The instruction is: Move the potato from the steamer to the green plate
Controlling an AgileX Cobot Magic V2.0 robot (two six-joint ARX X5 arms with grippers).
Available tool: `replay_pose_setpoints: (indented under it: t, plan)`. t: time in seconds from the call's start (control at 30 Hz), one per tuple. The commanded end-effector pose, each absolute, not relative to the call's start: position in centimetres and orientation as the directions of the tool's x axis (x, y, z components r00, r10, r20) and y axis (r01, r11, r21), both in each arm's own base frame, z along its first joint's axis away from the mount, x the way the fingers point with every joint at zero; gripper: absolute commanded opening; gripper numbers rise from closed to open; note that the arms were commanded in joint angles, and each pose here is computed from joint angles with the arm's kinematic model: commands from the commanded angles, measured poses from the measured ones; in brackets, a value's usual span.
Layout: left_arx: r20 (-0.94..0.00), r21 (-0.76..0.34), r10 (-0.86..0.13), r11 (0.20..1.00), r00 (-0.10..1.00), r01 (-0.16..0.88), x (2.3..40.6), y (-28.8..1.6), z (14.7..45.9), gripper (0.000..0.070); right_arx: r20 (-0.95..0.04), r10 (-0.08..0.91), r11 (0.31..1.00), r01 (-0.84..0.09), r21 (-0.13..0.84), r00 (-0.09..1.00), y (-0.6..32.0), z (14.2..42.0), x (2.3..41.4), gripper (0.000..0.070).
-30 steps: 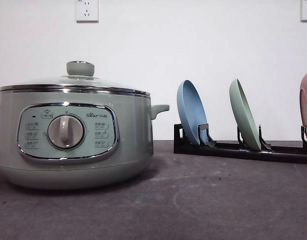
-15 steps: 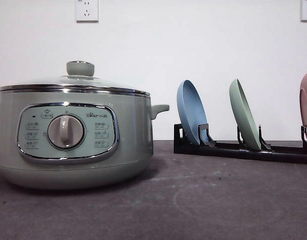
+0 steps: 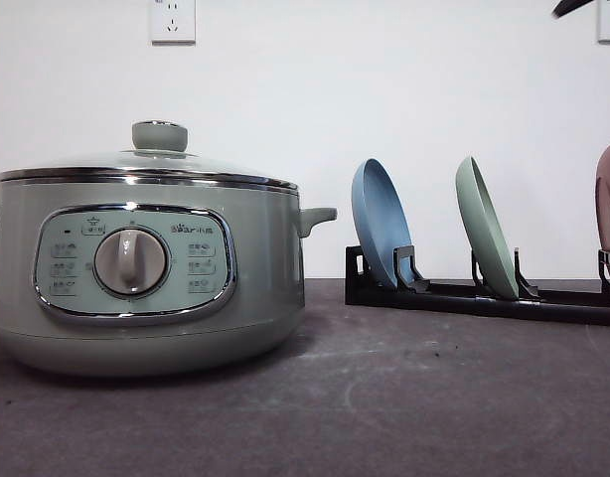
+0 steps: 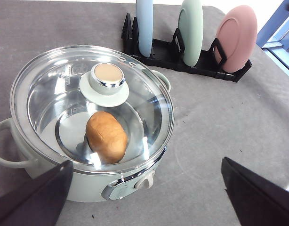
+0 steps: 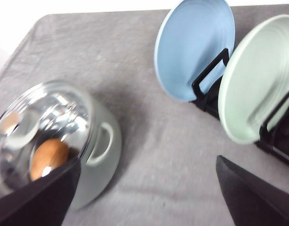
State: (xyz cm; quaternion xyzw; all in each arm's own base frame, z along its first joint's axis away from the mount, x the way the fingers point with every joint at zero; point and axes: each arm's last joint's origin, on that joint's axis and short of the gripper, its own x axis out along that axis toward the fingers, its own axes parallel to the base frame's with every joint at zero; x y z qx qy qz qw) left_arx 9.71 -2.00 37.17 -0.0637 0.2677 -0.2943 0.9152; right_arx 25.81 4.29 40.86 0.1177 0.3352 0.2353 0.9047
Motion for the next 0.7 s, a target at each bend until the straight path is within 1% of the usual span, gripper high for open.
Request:
replay_pose_setpoints:
  t: [0.0, 0.17, 0.33, 0.47, 0.67]
  plan:
    - [-0.433, -0.250, -0.577, 0.815, 0.692, 0.523, 9.7, -2.0, 37.8, 0.0641, -0.553, 0.498, 0.865, -0.337, 0.372, 0.668, 4.6, 40.9, 27.5, 0.0581]
    - [-0.433, -0.250, -0.577, 0.815, 0.692, 0.523, 9.7, -2.0, 37.8, 0.0641, -0.572, 0.465, 0.883, -0.306, 0.357, 0.676, 5.0, 39.8, 31.1, 0.0562]
    - [-0.433, -0.250, -0.577, 0.815, 0.692, 0.523, 9.7, -2.0, 37.8, 0.0641, -0.571, 0.458, 0.885, -0.288, 0.366, 0.681, 5.3, 37.9, 34.2, 0.0557]
    - [-0.434, -0.251, -0.577, 0.815, 0.692, 0.523, 9.7, -2.0, 37.8, 0.0641, -0.584, 0.417, 0.904, -0.254, 0.344, 0.696, 5.4, 36.2, 36.2, 0.0550]
    - [-0.434, -0.251, -0.577, 0.815, 0.692, 0.523, 9.7, -2.0, 37.8, 0.0641, -0.598, 0.397, 0.913, -0.234, 0.334, 0.696, 5.7, 33.8, 38.6, 0.0534]
